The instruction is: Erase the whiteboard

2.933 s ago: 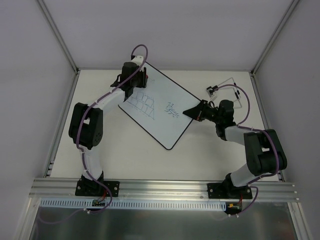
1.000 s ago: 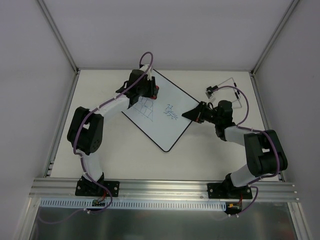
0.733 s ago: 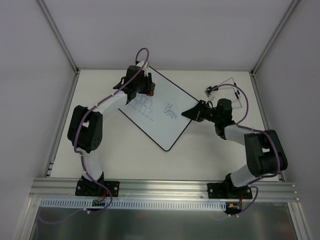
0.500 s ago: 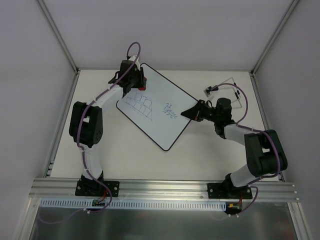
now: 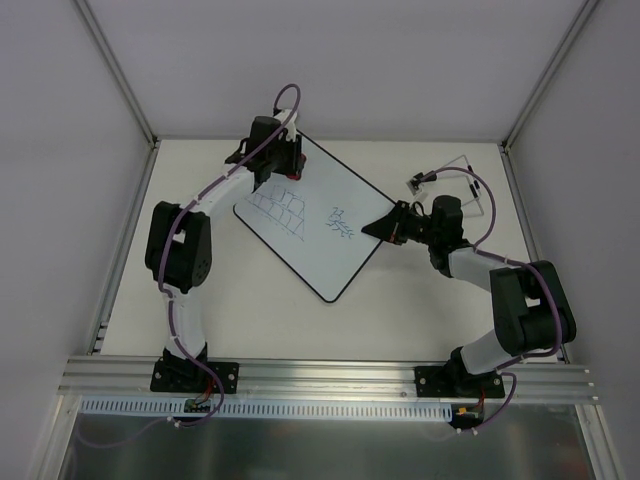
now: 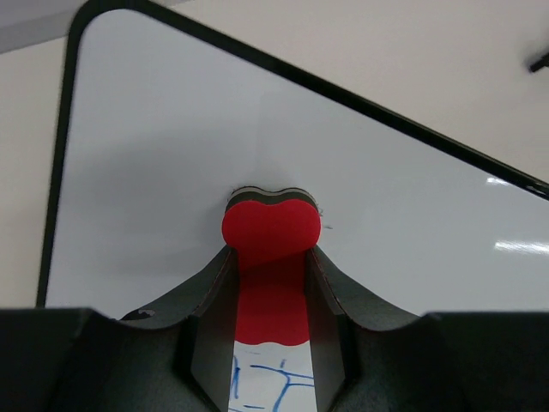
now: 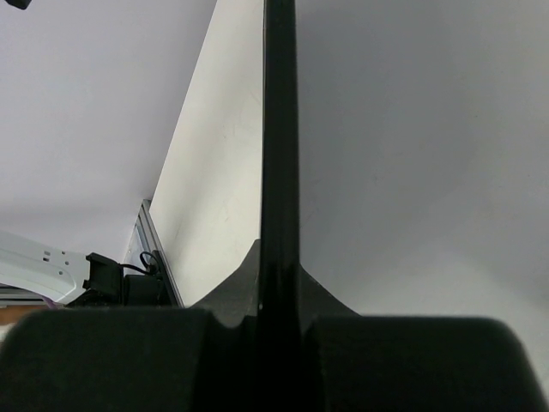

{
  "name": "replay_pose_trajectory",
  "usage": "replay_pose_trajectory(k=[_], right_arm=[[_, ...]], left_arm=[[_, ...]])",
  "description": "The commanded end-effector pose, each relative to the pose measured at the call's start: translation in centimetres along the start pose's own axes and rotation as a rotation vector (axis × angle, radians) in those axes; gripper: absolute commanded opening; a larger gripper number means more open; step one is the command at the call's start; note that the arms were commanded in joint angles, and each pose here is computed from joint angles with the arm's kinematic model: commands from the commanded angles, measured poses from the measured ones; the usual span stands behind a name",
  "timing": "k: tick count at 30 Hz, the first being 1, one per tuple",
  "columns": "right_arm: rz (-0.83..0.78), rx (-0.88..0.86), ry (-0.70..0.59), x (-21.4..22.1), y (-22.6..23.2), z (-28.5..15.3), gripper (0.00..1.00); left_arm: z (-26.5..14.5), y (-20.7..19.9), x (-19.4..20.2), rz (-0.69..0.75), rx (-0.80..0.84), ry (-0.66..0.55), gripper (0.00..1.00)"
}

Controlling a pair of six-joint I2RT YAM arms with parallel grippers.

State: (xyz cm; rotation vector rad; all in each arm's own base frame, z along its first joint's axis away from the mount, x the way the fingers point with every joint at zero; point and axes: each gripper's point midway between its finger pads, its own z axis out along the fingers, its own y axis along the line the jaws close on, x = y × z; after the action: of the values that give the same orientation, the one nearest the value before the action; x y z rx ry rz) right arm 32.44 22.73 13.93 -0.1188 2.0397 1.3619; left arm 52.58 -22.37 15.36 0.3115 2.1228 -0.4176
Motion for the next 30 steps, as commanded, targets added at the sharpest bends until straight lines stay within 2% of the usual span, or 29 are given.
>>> replay_pose_trajectory(k=[1, 3, 14, 18, 22, 25, 30], right_arm=[[-0.344, -0.261, 0.065, 0.3, 6.4, 0.2, 0.00], [-0.350, -0.254, 0.055, 0.1, 6.5, 0.2, 0.00], [-0.373, -0.246, -0.010, -2.3, 7.9, 0.3, 0.00], [-0.379, -0.238, -0.045, -3.5, 8.6, 0.3, 0.00], [-0.379, -0.238, -0.066, -4.4, 9.0, 0.5, 0.00], [-0.371, -0.233, -0.076, -4.6, 9.0, 0.6, 0.00], [-0.367, -0.235, -0.072, -4.5, 9.0, 0.6, 0.00]], left_arm=[[-0.6, -7.1, 3.1, 0.107, 0.221, 0.081, 0.06], [-1.5, -8.6, 3.3, 0.110, 0.251, 0.082, 0.06], [-4.8, -16.4, 10.1, 0.083, 0.392, 0.220, 0.05], [-5.6, -18.4, 11.7, 0.071, 0.400, 0.225, 0.01], [-6.4, -19.0, 13.5, -0.005, 0.366, 0.209, 0.00], [-6.7, -19.5, 14.4, -0.008, 0.362, 0.194, 0.00], [-5.9, -15.3, 13.4, -0.036, 0.208, 0.155, 0.00]])
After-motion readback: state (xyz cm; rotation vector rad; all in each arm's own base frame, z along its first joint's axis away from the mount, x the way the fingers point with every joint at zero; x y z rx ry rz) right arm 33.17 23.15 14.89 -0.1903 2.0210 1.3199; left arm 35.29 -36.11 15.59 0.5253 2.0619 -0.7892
